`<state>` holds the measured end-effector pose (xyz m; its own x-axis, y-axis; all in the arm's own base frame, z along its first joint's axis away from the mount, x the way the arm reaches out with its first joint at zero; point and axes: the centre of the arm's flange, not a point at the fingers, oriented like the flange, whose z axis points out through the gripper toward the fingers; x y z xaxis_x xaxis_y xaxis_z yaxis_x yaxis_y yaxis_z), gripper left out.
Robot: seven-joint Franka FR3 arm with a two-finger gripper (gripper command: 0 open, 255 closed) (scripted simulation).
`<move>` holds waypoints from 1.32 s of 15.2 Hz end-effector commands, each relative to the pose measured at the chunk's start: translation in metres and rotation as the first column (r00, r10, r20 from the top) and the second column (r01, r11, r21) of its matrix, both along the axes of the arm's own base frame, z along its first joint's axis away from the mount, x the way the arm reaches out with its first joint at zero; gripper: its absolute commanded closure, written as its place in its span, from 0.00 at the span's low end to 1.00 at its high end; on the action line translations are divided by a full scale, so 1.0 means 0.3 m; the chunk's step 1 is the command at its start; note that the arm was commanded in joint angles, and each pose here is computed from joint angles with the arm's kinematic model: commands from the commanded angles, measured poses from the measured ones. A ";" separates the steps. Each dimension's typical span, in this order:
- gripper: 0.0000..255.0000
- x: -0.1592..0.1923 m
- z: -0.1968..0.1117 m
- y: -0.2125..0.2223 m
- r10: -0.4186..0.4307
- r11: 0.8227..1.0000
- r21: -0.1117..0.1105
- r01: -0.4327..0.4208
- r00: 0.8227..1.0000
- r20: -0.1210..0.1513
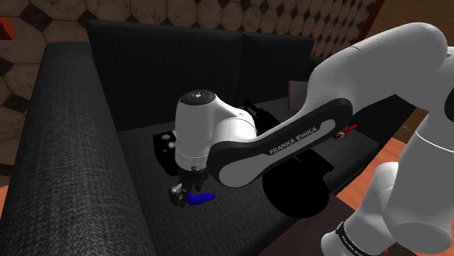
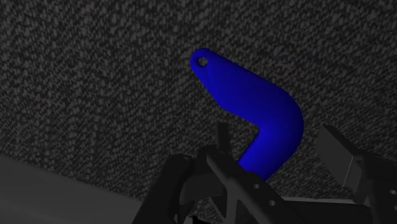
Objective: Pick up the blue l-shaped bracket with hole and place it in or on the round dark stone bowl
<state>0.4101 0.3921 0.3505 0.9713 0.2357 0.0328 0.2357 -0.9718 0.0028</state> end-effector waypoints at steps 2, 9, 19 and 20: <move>1.00 -0.002 -0.005 0.002 0.001 1.000 0.000 -0.001 1.000 -0.002; 1.00 -0.002 -0.006 0.002 0.001 1.000 0.000 -0.001 1.000 -0.002; 1.00 -0.002 0.170 0.002 0.001 1.000 0.000 -0.001 1.000 -0.002; 1.00 -0.002 0.188 0.002 0.001 1.000 0.000 -0.001 1.000 -0.002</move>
